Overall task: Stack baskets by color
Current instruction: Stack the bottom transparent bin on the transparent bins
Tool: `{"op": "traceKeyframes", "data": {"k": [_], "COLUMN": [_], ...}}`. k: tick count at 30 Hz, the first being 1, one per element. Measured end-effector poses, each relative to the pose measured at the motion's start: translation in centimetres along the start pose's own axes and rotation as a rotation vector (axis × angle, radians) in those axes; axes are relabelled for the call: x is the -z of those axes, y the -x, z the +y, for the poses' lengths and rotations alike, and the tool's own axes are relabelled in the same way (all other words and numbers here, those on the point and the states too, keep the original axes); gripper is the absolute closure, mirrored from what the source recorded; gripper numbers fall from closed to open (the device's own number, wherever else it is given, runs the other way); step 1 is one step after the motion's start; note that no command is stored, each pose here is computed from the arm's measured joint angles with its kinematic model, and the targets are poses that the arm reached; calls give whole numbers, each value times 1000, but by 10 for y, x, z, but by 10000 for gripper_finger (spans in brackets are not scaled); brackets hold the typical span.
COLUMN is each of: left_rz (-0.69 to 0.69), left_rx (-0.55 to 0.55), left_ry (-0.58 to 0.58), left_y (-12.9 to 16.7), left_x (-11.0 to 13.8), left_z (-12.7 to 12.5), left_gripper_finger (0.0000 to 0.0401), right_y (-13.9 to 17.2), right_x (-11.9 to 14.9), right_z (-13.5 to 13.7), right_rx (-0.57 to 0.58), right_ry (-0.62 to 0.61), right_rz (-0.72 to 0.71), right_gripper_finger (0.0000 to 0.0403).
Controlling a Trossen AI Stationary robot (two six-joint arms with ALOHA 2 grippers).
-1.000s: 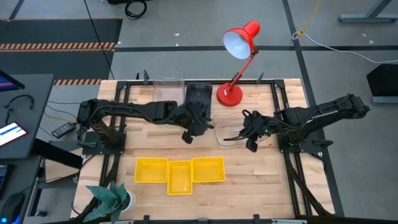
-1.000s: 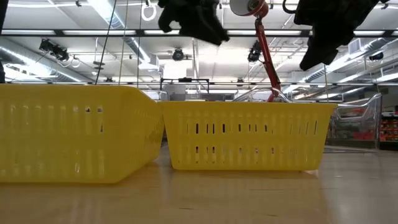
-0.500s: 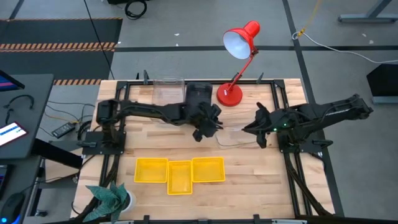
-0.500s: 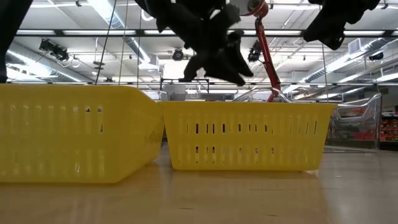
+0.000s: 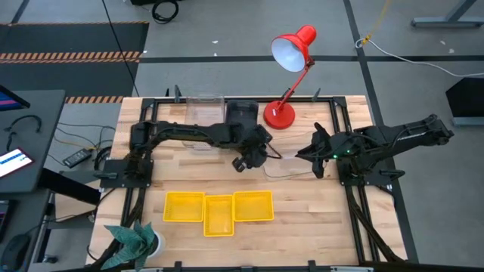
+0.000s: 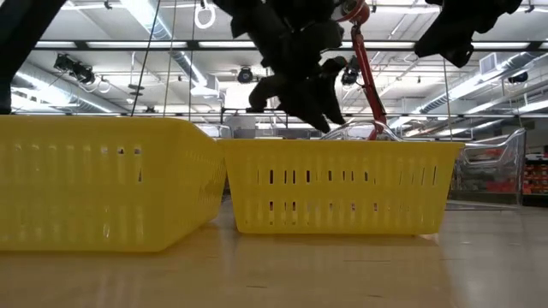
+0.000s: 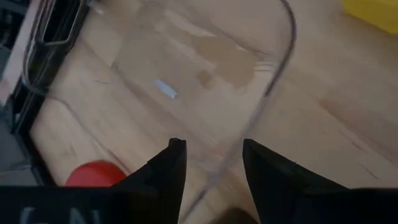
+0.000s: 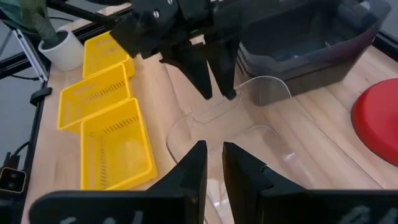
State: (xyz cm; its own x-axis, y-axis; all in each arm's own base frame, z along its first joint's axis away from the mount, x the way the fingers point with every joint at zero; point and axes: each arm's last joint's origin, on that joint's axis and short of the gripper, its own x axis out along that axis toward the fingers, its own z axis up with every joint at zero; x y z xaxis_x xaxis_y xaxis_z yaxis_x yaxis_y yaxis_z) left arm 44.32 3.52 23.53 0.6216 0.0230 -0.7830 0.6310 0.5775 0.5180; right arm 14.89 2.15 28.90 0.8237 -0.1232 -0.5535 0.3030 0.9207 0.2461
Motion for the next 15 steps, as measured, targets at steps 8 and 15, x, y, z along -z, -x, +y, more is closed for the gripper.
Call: {"op": "traceKeyframes", "data": {"k": [8,15], "left_rz": [41,75], "left_rx": [96,148], "left_ry": [-31,-62], "left_y": [-8,-29], "left_x": [-7,1], "left_z": [11,3], "left_gripper_finger": [267,275], "right_y": [0,0], "right_x": [0,0], "right_z": [0,1], "right_rx": [-1,-4], "right_ry": [4,7], "right_rz": [2,-1], "right_gripper_finger": [347,347]}}
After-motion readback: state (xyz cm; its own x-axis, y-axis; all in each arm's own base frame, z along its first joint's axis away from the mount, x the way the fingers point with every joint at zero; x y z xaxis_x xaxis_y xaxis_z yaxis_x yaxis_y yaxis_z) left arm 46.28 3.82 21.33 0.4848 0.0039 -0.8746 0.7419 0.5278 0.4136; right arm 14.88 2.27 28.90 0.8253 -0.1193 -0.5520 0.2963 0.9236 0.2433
